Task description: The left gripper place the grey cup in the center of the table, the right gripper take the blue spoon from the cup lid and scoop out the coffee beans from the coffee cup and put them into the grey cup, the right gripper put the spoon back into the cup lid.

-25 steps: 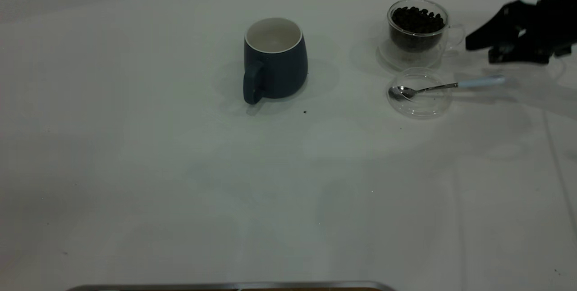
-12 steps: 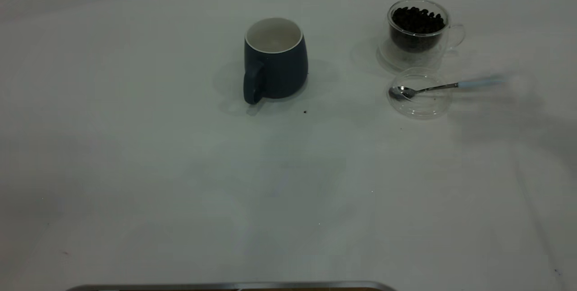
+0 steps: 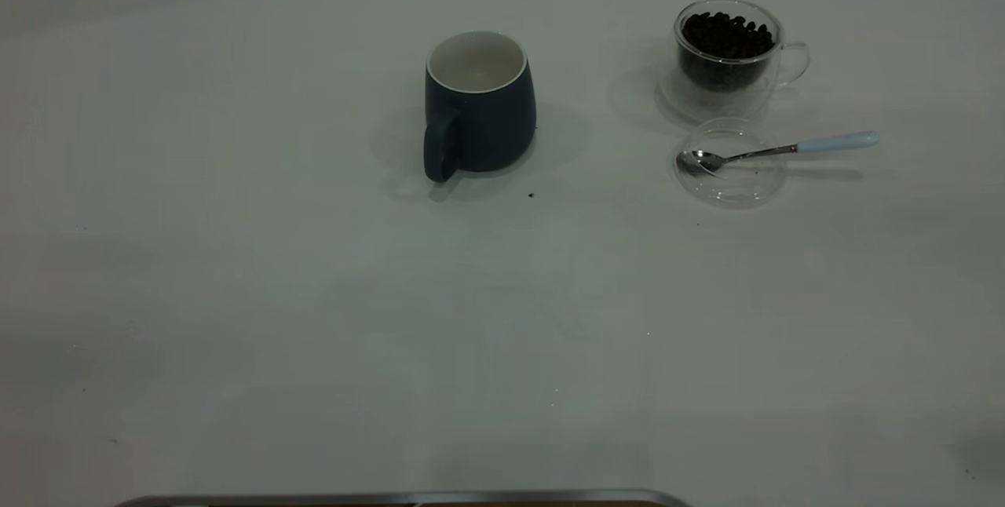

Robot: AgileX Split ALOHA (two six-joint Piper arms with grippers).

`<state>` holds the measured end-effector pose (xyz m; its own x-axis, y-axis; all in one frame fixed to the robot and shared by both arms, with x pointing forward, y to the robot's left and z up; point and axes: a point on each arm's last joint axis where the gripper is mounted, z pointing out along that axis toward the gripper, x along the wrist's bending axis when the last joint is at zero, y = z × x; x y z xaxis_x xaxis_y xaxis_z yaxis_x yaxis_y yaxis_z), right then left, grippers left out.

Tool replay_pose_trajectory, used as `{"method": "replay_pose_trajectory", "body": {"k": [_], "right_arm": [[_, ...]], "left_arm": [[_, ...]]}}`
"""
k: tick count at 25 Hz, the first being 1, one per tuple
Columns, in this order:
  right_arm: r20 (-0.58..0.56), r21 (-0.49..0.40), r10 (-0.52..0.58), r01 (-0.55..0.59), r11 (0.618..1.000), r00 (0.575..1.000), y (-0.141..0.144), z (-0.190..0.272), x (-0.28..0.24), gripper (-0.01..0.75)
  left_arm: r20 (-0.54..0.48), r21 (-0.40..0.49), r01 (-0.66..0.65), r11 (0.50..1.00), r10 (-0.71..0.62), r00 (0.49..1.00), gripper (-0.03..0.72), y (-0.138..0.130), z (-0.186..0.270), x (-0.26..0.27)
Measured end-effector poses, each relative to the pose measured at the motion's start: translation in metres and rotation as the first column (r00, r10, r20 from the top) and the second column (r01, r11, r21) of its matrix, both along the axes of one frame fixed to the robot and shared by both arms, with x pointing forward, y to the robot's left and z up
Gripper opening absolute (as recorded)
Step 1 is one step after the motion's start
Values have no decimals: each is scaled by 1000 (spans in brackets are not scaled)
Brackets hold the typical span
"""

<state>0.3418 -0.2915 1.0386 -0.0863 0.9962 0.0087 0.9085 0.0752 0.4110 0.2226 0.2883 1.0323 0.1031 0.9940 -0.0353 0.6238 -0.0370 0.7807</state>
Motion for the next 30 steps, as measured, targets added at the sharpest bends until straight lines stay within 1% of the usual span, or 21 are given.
{"method": "replay_pose_trajectory", "body": {"k": [2,5,9,11,13,18,19,30], "right_arm": [[70,11,-39,39,999,997,-2,-5,-23,557],[195,42,-71,64,997,978,-3,-6,-49,557],[365,70,-79,57,996,928,-4,2,-75,555],[428,77,-81,53,996,900,-5,3,-86,555],[467,82,-82,49,995,880,-5,3,-93,555],[550,92,-85,40,995,831,-6,3,-107,555],[556,93,-85,40,995,827,-6,3,-109,555],[556,94,-85,39,995,827,-6,3,-109,555]], "left_arm": [[0,0,0,1000,0,1000,475,0,0,0],[0,0,0,1000,0,1000,475,0,0,0],[0,0,0,1000,0,1000,475,0,0,0],[0,0,0,1000,0,1000,475,0,0,0],[0,0,0,1000,0,1000,475,0,0,0],[0,0,0,1000,0,1000,475,0,0,0],[0,0,0,1000,0,1000,475,0,0,0],[0,0,0,1000,0,1000,475,0,0,0]]}}
